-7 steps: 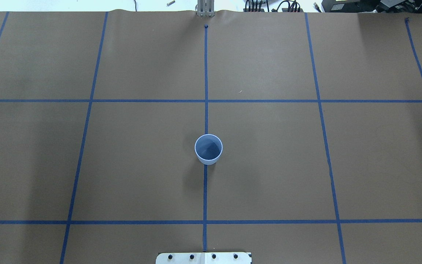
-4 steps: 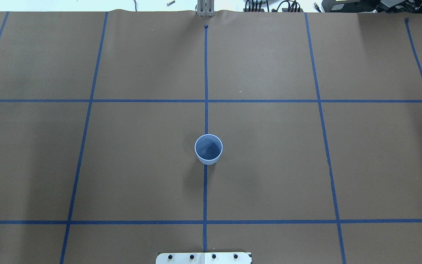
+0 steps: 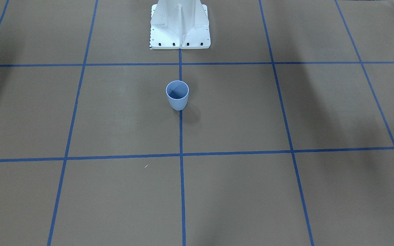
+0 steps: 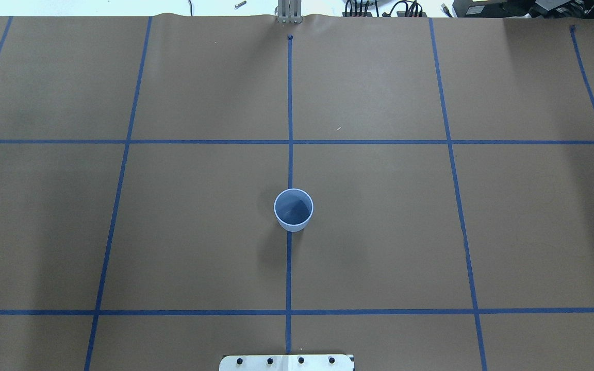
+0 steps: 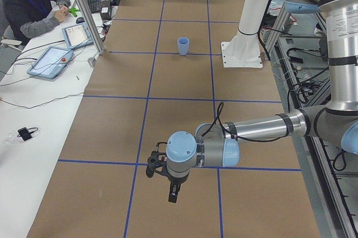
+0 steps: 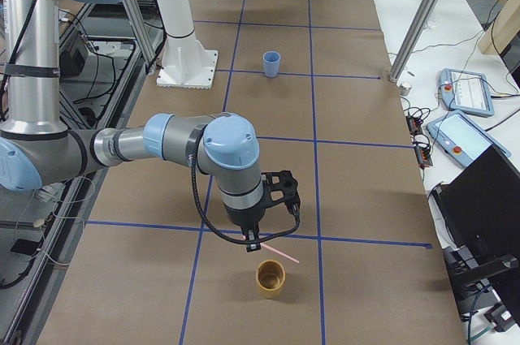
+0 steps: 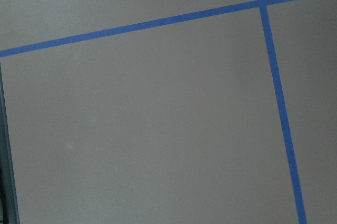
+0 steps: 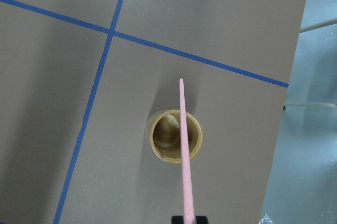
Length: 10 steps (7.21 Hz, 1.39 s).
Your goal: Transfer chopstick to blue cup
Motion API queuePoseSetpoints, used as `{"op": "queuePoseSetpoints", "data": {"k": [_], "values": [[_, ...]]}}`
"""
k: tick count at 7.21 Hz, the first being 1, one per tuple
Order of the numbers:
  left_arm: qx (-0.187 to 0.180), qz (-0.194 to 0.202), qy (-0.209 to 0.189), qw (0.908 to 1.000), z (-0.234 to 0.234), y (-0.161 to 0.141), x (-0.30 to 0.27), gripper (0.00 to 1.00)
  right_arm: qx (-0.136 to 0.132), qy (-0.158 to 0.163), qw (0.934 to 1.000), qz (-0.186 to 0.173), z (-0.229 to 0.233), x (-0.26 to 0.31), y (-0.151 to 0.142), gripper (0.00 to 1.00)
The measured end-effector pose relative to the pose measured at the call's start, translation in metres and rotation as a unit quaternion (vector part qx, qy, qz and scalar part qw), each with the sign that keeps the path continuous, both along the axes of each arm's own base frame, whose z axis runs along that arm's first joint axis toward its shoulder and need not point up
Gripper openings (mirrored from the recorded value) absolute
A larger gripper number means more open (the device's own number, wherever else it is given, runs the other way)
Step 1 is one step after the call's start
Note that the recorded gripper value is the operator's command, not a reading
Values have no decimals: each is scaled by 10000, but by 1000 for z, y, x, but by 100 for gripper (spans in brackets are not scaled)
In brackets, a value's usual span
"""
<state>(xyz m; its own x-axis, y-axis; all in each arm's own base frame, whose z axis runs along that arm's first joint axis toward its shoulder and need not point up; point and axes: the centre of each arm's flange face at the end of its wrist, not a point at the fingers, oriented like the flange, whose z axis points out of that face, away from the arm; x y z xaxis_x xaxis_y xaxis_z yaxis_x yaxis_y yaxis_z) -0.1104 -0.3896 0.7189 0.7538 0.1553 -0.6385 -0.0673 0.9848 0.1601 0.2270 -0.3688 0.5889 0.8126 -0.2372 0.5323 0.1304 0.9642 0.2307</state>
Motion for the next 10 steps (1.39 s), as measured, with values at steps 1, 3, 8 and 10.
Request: {"op": "queuePoseSetpoints", "data": {"k": [1,3,8,10], "values": [[-14,-2,4,10000,1,0,0,98,65,7,10000,28,-6,2,0,0],[-64,-10,15,10000,5,1,0,98,336,25,9994,-32,-30,-3,-7,0],[-252,-557,238,9978,-32,-8,2,98,1979,-570,9680,-1433,-145,-111,-114,0],[-232,-680,338,9968,-48,-10,3,98,2464,-812,9447,-2004,-204,-179,-139,0]]}}
